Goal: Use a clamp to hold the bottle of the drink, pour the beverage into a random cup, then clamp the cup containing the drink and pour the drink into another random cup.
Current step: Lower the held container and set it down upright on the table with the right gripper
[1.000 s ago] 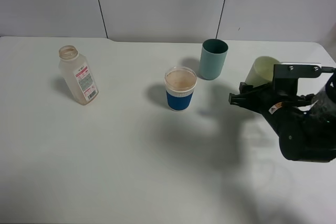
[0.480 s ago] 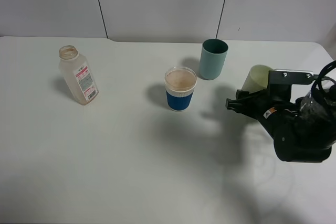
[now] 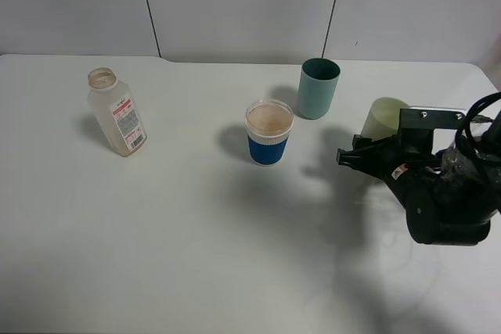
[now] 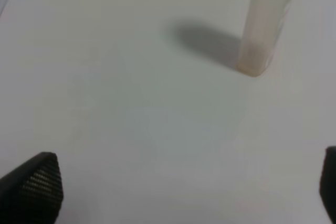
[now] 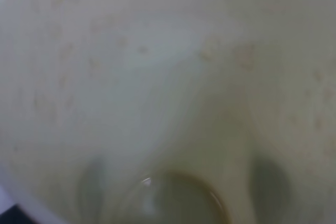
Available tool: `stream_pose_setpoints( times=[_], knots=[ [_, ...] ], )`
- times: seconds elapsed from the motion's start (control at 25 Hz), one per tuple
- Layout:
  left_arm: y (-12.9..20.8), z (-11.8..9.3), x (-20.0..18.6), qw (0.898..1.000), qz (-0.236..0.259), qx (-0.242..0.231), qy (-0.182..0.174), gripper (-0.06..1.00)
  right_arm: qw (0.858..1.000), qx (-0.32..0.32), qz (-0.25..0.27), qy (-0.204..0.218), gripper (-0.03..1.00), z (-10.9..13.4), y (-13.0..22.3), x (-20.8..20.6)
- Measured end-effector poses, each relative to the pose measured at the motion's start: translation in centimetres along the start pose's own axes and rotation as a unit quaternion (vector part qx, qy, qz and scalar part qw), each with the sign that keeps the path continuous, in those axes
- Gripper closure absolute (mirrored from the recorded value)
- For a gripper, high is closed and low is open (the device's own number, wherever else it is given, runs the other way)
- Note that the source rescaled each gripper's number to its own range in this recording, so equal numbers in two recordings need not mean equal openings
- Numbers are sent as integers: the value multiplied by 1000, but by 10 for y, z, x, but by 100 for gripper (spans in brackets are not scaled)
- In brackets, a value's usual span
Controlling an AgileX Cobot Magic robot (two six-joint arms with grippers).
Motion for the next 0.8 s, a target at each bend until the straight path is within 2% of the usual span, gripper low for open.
stream_pose_setpoints(
  times=[0.36,0.4,0.44,0.52,0.56,0.64,0.8],
  knots=[
    [0,0,0,1000,0,0,0,-5,1000,-21,1,0,96,0,0,0],
    [0,0,0,1000,0,0,0,-5,1000,-22,1,0,93,0,0,0],
    [0,0,0,1000,0,0,0,-5,1000,-22,4,0,78,0,1,0],
    [0,0,0,1000,0,0,0,-5,1000,-23,8,2,36,-1,4,0],
    [0,0,0,1000,0,0,0,-5,1000,-25,9,2,20,-1,4,0],
    [0,0,0,1000,0,0,0,-5,999,-37,9,2,5,-1,4,0],
    [0,0,0,1000,0,0,0,-5,998,-55,9,2,-2,-1,4,0]
  ],
)
Point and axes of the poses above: a point on each arm's last joint axis where the gripper is mounted, x pointing out along that axis toward the gripper, z along the wrist's bending axis when the last joint is at zero, y = z × x, the point moved 7 cm from there along x, pointing out along that axis toward the gripper, and after that the axes turned 5 degrees about -x, right-handed, at the moved point
